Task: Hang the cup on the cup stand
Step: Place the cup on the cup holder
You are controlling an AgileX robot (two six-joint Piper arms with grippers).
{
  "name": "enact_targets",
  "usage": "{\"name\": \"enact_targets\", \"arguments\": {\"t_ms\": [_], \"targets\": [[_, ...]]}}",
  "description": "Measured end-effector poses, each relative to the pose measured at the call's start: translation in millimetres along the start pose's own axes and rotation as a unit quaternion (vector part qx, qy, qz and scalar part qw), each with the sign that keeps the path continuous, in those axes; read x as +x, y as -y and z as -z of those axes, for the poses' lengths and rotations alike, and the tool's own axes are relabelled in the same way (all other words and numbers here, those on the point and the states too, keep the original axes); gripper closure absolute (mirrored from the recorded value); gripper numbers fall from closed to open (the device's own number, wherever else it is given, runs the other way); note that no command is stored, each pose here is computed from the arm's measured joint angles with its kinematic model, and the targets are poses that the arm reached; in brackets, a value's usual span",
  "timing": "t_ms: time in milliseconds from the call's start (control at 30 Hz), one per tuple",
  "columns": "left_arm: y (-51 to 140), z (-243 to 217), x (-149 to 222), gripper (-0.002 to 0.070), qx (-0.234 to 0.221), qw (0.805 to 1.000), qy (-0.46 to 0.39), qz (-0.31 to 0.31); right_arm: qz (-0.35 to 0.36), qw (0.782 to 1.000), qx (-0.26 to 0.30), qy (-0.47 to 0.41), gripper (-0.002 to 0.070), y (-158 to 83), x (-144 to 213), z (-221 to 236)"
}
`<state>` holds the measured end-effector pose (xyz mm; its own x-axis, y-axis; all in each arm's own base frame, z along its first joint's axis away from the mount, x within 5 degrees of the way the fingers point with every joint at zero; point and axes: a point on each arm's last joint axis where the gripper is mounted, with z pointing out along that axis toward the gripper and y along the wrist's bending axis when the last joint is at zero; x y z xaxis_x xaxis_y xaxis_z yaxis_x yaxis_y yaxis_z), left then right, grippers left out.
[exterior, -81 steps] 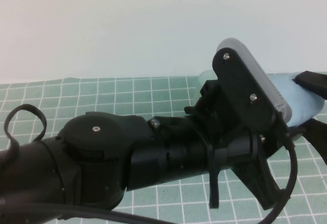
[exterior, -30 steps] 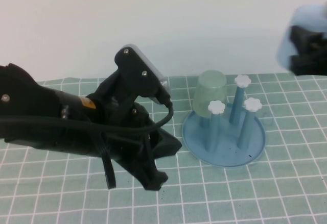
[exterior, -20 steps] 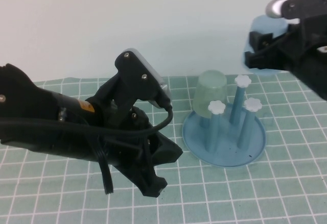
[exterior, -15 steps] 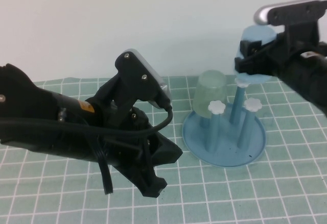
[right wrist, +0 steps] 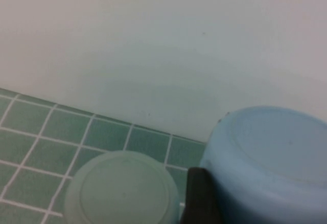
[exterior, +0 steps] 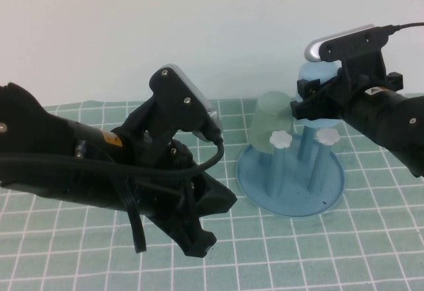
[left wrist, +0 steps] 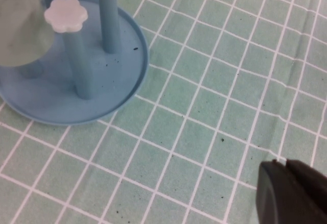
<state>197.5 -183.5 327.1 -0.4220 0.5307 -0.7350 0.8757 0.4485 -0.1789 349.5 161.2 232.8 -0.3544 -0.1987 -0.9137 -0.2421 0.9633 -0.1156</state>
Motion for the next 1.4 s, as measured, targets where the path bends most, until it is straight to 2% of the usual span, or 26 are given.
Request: {"name": "enact_targets", "arguments": {"t_ms": [167,600,800,967,1133,1233,1333,1400], "targets": [[0.4,0,0,0.0675,0.002,1.000,-0.002,0.001,0.002,1.000,-0.001,-0.001,0.0125,0,0,0],[1.2,0,1,0.0675,0.007,1.000,-0.007,0.001,0.030,0.999,-0.011,0.001,0.0116,-1,-4,4],[2.3,0,2,0.0675,0.011,1.000,-0.011,0.003,0.044,0.999,-0.028,-0.008,0.0069,-4,-3,6],[3.5,0,3,0.0675,0.017,1.000,-0.018,0.007,0.055,0.997,-0.050,-0.005,0.0050,-20,-4,10],[4.1,0,4,0.0675,0.020,1.000,-0.021,0.008,0.080,0.996,-0.043,-0.001,0.0057,-19,-5,11],[4.1,0,4,0.0675,0.020,1.000,-0.021,0.008,0.093,0.995,-0.028,0.000,0.0141,-15,-10,16],[3.7,0,3,0.0675,0.018,1.000,-0.019,0.008,0.098,0.995,-0.006,0.015,0.0339,-6,-26,33],[2.3,0,2,0.0676,0.011,1.000,-0.011,0.008,0.091,0.995,0.004,0.031,0.0517,1,-40,51]]}}
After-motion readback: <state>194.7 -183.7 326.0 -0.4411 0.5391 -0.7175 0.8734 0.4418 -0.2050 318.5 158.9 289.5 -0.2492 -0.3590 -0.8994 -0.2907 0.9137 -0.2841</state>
